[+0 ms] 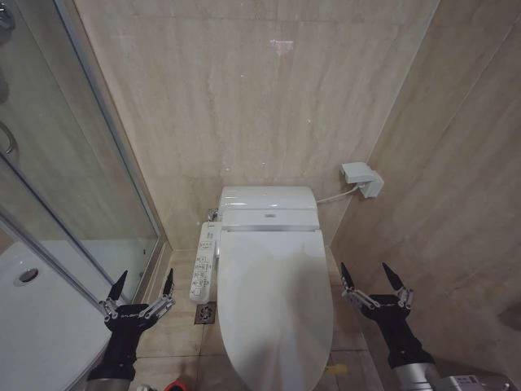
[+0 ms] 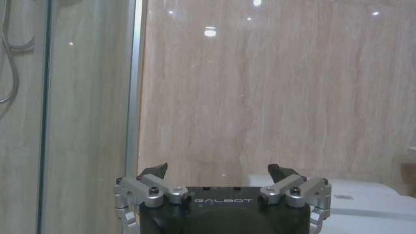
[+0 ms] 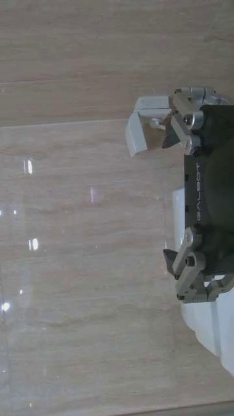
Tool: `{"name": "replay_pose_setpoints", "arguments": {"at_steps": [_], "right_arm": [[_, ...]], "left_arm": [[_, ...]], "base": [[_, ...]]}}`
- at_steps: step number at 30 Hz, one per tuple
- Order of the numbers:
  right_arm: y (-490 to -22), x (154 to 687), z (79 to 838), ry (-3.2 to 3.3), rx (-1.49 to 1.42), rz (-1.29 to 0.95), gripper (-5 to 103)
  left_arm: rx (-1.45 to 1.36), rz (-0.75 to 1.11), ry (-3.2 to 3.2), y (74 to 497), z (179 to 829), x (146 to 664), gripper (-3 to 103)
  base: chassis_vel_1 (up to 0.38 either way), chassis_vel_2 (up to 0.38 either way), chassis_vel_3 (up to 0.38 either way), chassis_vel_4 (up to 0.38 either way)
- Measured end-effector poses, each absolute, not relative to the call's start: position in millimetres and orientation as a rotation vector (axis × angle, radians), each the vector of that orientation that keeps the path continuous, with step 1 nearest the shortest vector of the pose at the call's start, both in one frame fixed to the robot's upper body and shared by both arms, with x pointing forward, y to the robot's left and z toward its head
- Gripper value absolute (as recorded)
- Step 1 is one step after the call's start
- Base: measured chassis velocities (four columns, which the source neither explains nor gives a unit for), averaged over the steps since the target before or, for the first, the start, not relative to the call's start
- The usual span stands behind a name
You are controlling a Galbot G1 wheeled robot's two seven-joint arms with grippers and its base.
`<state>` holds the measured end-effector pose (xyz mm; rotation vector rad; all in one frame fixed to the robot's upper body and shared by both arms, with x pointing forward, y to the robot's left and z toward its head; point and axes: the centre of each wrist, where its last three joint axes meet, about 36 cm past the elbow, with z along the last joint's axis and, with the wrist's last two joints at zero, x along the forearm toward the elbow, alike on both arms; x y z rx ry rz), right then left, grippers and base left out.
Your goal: Open the toilet lid, clean the toilet bowl with a toilet brush, close the toilet lid, and flush.
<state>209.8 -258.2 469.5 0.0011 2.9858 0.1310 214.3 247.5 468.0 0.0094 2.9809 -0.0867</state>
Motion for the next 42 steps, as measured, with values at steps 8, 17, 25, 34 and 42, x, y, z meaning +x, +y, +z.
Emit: {"name": "replay_pose_setpoints", "arguments": {"at_steps": [8,17,25,34,42], "right_arm": [[-258.2,209.8,469.5,2.986,0.001,0.131,100],[-258.2,209.8,469.5,2.986,0.001,0.131,100],[-258.2,209.8,469.5,2.986,0.001,0.131,100],[-258.2,209.8,469.5,2.986,0.001,0.131,100],[-258.2,209.8,469.5,2.986,0.001,0.131,100]], "left_arm": [[0.002,-0.083,2.989,247.4,467.7,214.5,100],[0.002,-0.082,2.990,247.5,467.5,214.6,100],[0.002,-0.082,2.991,247.5,467.4,214.6,100],[0.002,-0.082,2.991,247.5,467.4,214.6,100],[0.002,-0.082,2.991,247.5,467.4,214.6,100]], "base": [[0.000,0.000,0.000,0.000],[0.000,0.000,0.000,0.000],[0.000,0.000,0.000,0.000],[0.000,0.000,0.000,0.000],[0.010,-0.008,-0.006,0.011]]}}
